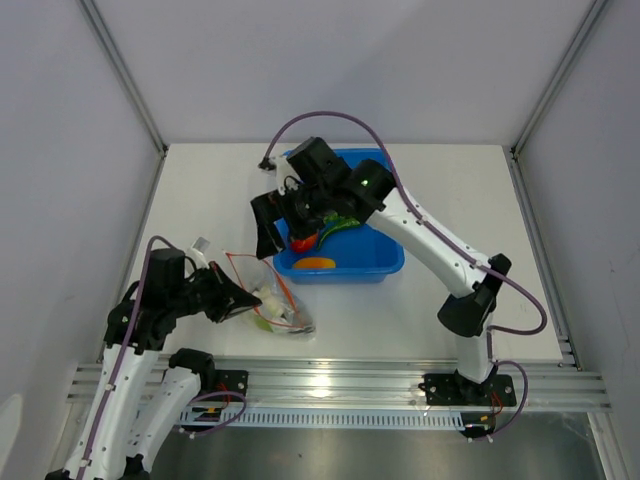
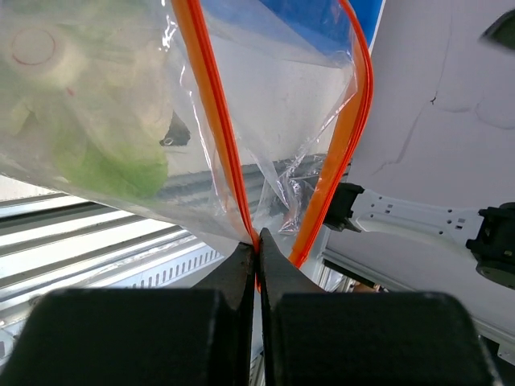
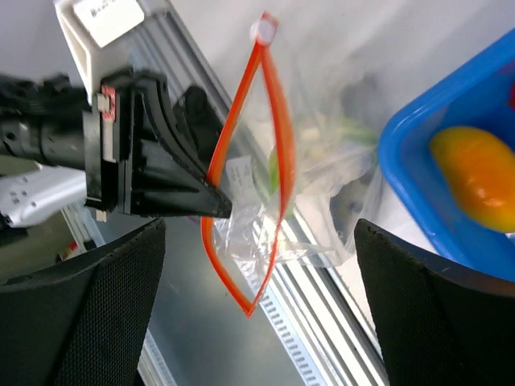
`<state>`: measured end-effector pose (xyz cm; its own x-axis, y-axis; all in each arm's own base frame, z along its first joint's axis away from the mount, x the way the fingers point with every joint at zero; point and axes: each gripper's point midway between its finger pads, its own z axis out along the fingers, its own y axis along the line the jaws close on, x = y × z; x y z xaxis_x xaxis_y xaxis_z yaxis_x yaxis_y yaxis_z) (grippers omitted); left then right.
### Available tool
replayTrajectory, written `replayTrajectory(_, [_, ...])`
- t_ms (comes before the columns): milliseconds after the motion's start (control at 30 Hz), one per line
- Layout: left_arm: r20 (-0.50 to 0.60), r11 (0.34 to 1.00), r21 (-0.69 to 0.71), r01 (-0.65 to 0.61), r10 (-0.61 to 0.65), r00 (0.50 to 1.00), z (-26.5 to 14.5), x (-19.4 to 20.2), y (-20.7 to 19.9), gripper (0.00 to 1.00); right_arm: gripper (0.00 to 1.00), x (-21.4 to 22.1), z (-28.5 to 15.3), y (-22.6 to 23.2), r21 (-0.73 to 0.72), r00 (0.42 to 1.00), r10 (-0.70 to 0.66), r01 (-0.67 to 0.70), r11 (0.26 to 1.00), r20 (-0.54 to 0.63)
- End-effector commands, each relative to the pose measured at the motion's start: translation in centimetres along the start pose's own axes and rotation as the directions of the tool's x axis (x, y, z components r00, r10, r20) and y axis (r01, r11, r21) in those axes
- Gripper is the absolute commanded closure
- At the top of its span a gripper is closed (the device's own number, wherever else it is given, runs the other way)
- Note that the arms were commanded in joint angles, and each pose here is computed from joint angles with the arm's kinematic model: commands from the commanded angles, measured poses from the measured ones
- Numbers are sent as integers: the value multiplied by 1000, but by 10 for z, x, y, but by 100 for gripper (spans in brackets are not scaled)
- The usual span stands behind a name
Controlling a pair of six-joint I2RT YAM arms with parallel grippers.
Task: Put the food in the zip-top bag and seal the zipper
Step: Adjust the zipper food storage bag at the center of the board, then adjust the fake fruit in the bin.
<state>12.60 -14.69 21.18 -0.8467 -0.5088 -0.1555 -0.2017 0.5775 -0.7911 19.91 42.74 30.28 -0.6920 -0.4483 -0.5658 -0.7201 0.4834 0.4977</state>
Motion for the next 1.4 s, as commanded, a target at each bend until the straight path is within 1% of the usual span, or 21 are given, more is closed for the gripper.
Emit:
replayTrajectory(0, [2,999,-5,-33,33,999,1,-3,1,99,1,-38,-28,-22,20,983,85,-90,996,165])
replayTrajectory(33, [3,999,-8,-42,42,999,0,-3,1,99,1,-44,-40,-23,-30,971,132,-129,991,199])
replayTrajectory(67, [4,999,-14,-48,48,999,0,-4,2,99,1,-72,-51,-37,-102,929,230,-209,973,289])
replayTrajectory(100, [4,998,-20,-53,53,999,1,-4,3,99,1,-78,-55,-43,-150,909,279,-242,958,309])
replayTrajectory(133, [5,997,-26,-70,70,998,1,-5,5,100,1,-69,-52,-56,-176,894,338,-297,938,293])
replayTrajectory(167, [4,996,-35,-77,77,997,1,-5,7,100,1,-83,-56,-66,-192,866,350,-298,935,358])
replayTrajectory(200, [5,995,-45,-85,85,996,2,-6,9,99,1,-86,-60,-86,-169,838,389,-350,921,384])
replayTrajectory(233, [-4,993,-52,-105,104,995,4,-6,12,99,1,-92,-57,-105,-117,819,387,-374,920,424])
replayTrajectory(333, [-28,988,-82,-133,131,991,5,-6,17,100,1,-90,-48,-146,20,818,383,-432,901,428])
replayTrajectory(467, [-14,976,-106,-193,192,981,5,-14,21,99,0,-68,-17,-199,183,837,431,-507,842,337])
replayTrajectory(633, [-7,966,-122,-228,228,974,3,-23,15,99,1,-24,8,-235,290,825,520,-564,773,220])
replayTrajectory(700, [-10,962,-150,-227,228,974,5,-29,15,100,4,7,17,-247,381,815,561,-569,729,145])
replayTrajectory(800, [-19,957,-169,-235,235,972,4,-34,13,99,8,48,24,-252,488,817,576,-515,705,31])
replayTrajectory(867, [-21,954,-178,-240,240,971,3,-37,10,99,10,73,31,-248,532,825,561,-446,720,-68])
replayTrajectory(900, [-27,953,-187,-239,239,971,4,-39,11,99,10,85,32,-250,564,822,561,-420,711,-96])
replayTrajectory(1000, [-36,951,-191,-241,239,970,3,-44,6,99,13,108,37,-241,569,810,559,-380,729,-175])
replayTrajectory(1167, [-41,947,-198,-251,248,968,4,-47,4,99,17,127,39,-218,524,795,559,-381,762,-235])
replayTrajectory(1200, [-44,947,-198,-252,248,968,4,-47,4,100,17,134,40,-212,519,791,551,-363,774,-267])
replayTrajectory(1267, [-50,947,-205,-249,244,968,4,-46,7,99,17,148,41,-207,525,774,554,-348,777,-307])
replayTrajectory(1333, [-45,946,-203,-252,248,968,4,-47,6,99,17,155,50,-204,513,779,540,-337,789,-319])
replayTrajectory(1367, [-45,946,-205,-250,246,968,4,-47,6,99,18,163,55,-207,517,769,549,-340,786,-328])
